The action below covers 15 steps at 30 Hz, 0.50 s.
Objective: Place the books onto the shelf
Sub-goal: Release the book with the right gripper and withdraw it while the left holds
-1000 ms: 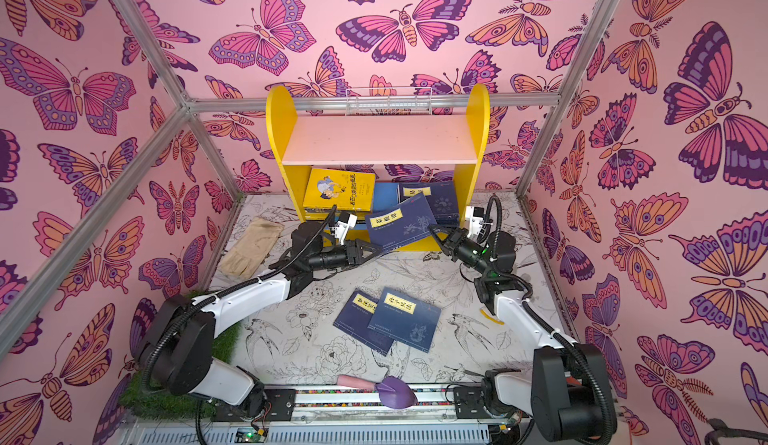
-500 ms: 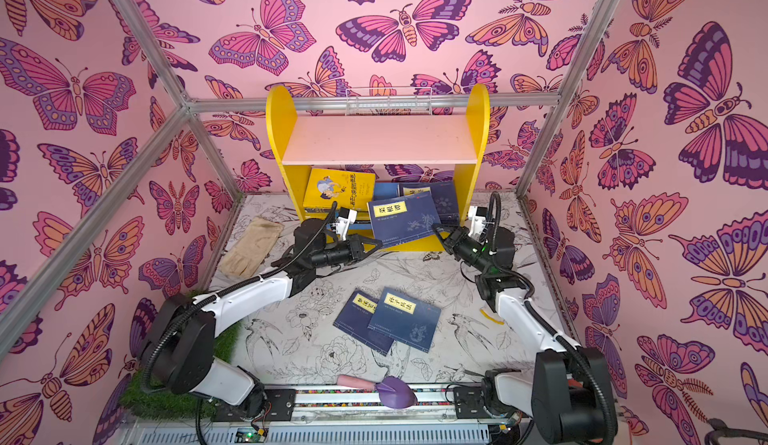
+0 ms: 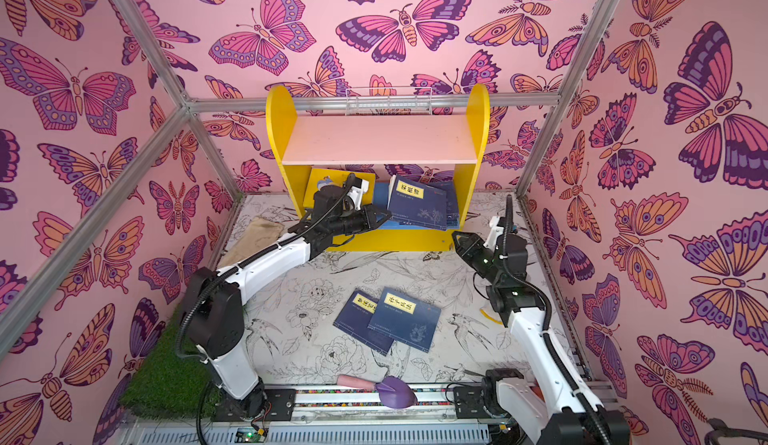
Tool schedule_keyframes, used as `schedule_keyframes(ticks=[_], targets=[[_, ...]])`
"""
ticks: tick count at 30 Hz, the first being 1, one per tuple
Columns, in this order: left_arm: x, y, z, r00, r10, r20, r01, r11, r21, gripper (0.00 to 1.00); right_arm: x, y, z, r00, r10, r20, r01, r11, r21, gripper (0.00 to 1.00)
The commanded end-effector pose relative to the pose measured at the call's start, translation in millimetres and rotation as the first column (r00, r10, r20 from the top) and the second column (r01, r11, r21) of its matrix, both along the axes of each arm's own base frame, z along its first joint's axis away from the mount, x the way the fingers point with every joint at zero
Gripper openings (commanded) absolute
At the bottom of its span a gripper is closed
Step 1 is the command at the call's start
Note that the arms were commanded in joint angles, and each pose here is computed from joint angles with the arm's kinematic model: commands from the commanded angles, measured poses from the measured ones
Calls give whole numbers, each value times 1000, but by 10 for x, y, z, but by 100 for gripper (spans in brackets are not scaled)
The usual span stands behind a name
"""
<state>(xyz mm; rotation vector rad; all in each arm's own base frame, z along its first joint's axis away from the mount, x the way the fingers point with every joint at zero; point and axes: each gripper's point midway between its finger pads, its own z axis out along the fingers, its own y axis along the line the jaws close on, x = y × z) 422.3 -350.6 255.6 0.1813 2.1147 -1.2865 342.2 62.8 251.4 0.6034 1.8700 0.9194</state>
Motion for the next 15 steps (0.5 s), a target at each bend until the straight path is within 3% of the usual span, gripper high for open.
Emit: schedule_keyframes(ticks=[1,7,15], targets=[[100,-21,192,998,4,62,-4,1000,-3,0,-71,-235,-190,994,-88,-60,86,996,-35,37],[193,-50,335,995,15,97,-11,999,-38,0,-85,-211,-239,995,-61,-80,59,998,-30,37],[376,-61,285,990,114,80,-107,990,-90,0,-66,-143,-206,997,-18,-71,16,1000,-22,37]])
